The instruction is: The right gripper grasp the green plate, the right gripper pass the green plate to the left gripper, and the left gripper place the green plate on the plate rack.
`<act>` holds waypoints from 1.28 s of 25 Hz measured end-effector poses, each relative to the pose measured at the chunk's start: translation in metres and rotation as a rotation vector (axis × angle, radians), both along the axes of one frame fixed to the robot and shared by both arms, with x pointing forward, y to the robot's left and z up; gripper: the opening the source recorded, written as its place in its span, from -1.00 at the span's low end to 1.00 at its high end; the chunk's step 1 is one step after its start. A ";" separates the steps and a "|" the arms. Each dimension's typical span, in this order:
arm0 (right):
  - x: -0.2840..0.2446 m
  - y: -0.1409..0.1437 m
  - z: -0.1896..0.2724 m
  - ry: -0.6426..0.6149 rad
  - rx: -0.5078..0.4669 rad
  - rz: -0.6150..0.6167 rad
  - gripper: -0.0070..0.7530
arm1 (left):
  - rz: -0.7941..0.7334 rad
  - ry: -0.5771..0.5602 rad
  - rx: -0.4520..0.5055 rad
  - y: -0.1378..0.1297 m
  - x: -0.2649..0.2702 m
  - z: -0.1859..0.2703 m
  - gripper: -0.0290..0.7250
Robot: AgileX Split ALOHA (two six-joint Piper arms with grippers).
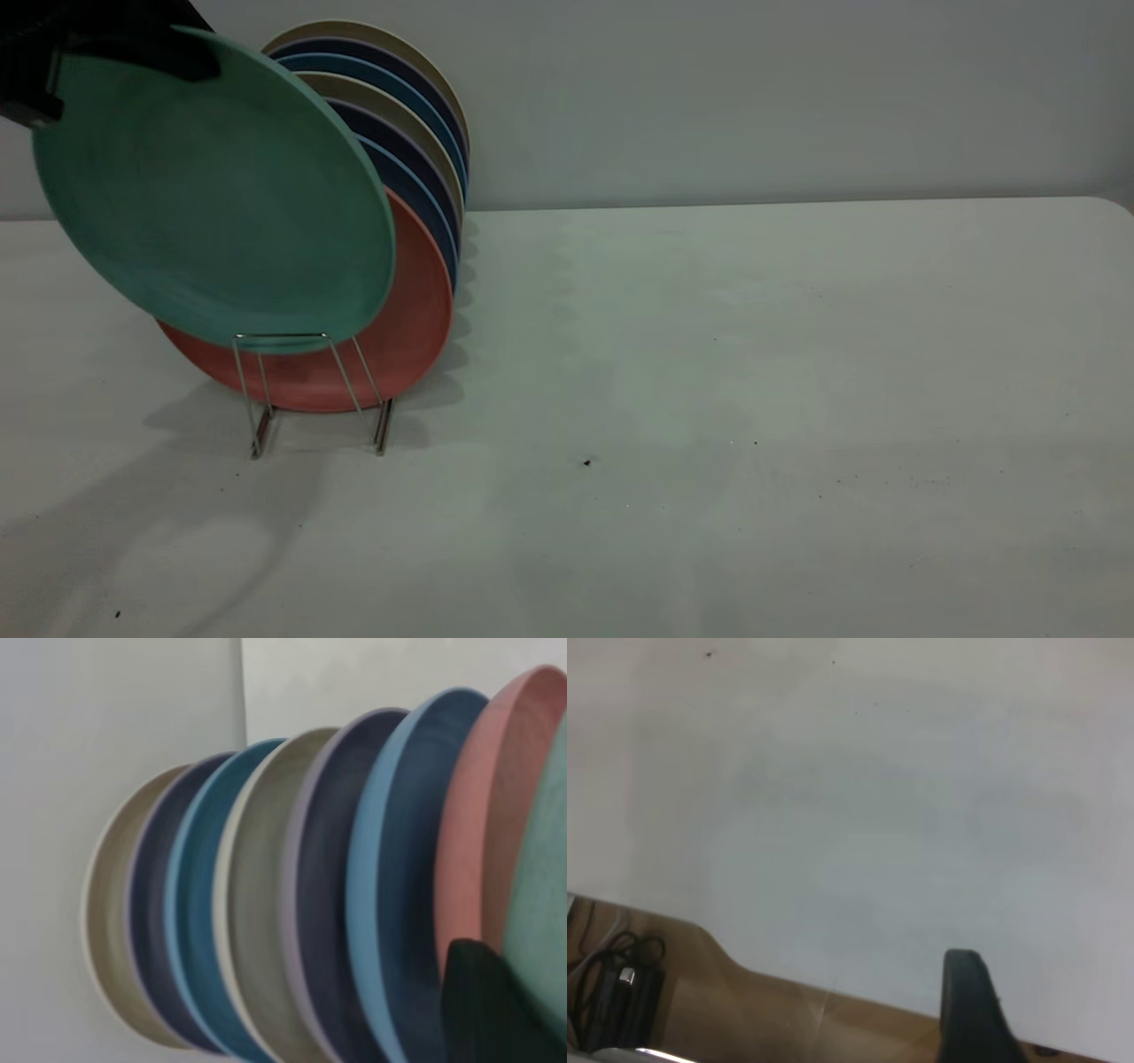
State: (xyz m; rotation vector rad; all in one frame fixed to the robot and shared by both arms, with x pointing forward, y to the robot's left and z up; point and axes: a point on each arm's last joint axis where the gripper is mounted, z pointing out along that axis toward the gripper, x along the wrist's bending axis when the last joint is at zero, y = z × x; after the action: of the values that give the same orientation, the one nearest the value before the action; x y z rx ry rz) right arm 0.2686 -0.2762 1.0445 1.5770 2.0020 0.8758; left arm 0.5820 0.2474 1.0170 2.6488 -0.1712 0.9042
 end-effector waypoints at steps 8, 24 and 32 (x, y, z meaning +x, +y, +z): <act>0.000 0.000 0.000 -0.002 -0.002 -0.002 0.23 | 0.011 0.040 0.002 0.000 0.004 -0.017 -0.74; 0.000 -0.003 -0.001 0.001 -0.031 -0.012 0.23 | 0.102 0.110 -0.078 -0.001 0.001 -0.018 0.15; 0.000 -0.007 -0.001 -0.005 -0.060 0.001 0.23 | 0.298 0.078 -0.274 0.000 -0.020 0.034 0.19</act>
State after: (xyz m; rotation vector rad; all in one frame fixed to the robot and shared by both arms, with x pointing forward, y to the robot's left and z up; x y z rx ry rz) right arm 0.2688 -0.2833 1.0432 1.5401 2.0063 0.8121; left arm 0.5618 0.2476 1.0505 2.4818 0.3504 0.8398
